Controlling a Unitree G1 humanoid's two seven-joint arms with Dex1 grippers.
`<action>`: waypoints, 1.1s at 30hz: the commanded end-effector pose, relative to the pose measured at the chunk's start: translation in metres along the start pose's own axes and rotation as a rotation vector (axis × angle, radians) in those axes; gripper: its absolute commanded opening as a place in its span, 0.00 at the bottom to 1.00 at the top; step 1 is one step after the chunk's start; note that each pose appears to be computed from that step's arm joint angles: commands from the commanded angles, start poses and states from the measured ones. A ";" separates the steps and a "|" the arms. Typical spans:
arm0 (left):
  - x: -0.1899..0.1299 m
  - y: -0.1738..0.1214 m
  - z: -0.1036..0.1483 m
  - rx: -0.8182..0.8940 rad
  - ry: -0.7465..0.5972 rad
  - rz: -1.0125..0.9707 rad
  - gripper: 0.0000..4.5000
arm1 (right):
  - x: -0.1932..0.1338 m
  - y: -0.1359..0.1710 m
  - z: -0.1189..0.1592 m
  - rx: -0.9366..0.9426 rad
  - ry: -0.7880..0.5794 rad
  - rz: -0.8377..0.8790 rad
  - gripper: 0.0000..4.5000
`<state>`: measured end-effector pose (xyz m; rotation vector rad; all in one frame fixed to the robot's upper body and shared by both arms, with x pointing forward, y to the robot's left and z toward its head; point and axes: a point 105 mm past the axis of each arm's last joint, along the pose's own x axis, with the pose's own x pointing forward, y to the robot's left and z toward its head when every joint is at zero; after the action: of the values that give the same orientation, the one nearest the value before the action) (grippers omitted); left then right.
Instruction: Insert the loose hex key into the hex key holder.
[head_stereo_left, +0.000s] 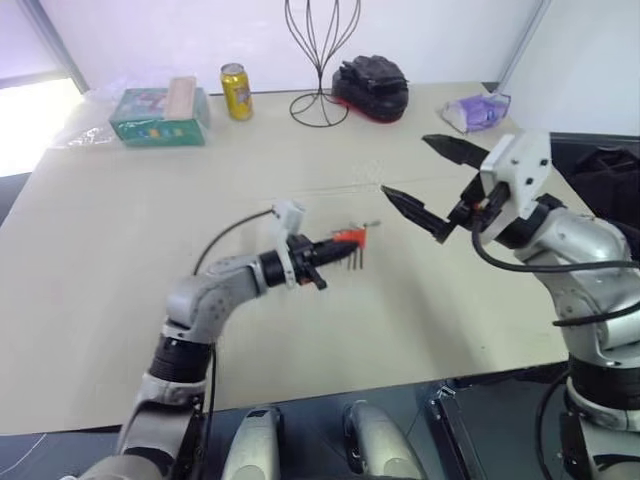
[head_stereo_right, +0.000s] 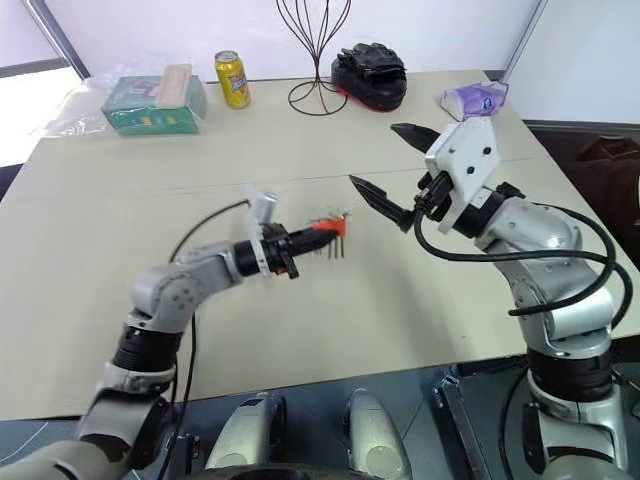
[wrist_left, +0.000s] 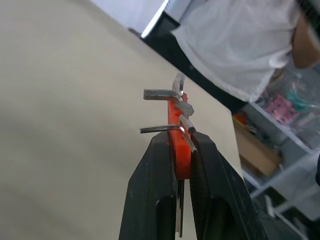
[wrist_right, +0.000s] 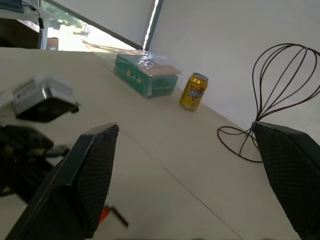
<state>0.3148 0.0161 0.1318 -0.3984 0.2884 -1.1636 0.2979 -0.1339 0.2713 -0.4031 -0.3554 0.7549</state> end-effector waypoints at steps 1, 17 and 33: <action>0.004 0.004 -0.007 -0.004 0.012 0.012 0.00 | -0.003 0.002 0.013 -0.041 -0.031 -0.018 0.98; -0.038 0.069 -0.013 0.038 0.042 0.348 1.00 | 0.002 0.007 0.007 -0.045 -0.017 -0.010 1.00; -0.100 0.021 0.085 0.672 0.036 0.218 1.00 | -0.046 0.025 -0.050 -0.078 0.367 0.390 1.00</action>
<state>0.3449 0.1347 0.1834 0.2376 0.0112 -0.9049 0.2806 -0.1612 0.2020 -0.6485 0.0562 0.9883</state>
